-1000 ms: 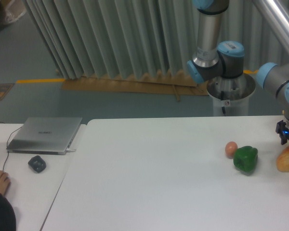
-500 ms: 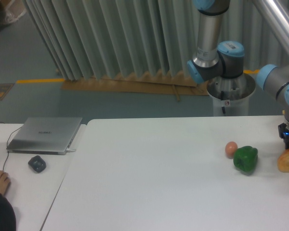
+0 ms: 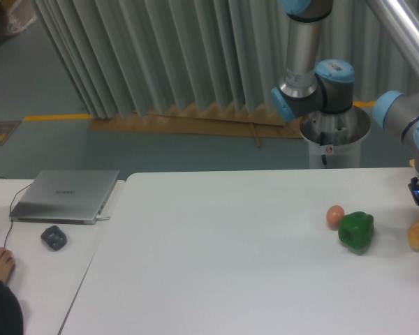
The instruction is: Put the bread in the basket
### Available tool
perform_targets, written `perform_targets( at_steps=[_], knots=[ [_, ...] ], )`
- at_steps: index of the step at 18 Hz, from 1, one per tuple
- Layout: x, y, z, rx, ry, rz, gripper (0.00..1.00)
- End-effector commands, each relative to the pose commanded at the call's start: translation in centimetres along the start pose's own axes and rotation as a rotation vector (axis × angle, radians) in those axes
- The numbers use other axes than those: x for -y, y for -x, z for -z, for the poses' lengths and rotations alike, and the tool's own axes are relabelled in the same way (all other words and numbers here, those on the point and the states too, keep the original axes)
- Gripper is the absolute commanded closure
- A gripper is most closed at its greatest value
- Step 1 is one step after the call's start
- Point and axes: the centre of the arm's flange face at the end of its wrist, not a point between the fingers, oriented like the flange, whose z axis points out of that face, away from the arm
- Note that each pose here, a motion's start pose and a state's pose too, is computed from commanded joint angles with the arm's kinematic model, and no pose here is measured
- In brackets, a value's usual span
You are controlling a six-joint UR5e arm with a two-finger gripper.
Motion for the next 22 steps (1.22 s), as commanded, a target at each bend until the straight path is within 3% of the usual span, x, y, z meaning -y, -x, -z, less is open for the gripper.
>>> perform_targets(
  at_steps=[9,14,16,22],
  knots=[
    [1.3,-4.4,5.8,-0.064,-0.12,0.014,0.72],
    [0.4,-6.2,7.0,-0.099,-0.125,-0.055,0.73],
    [-2.9,-5.8,7.3,-0.101,-0.135,-0.121,0.73],
    [-8.3,-3.2,7.2,-0.074,-0.156,-0.177,0.73]
  ],
)
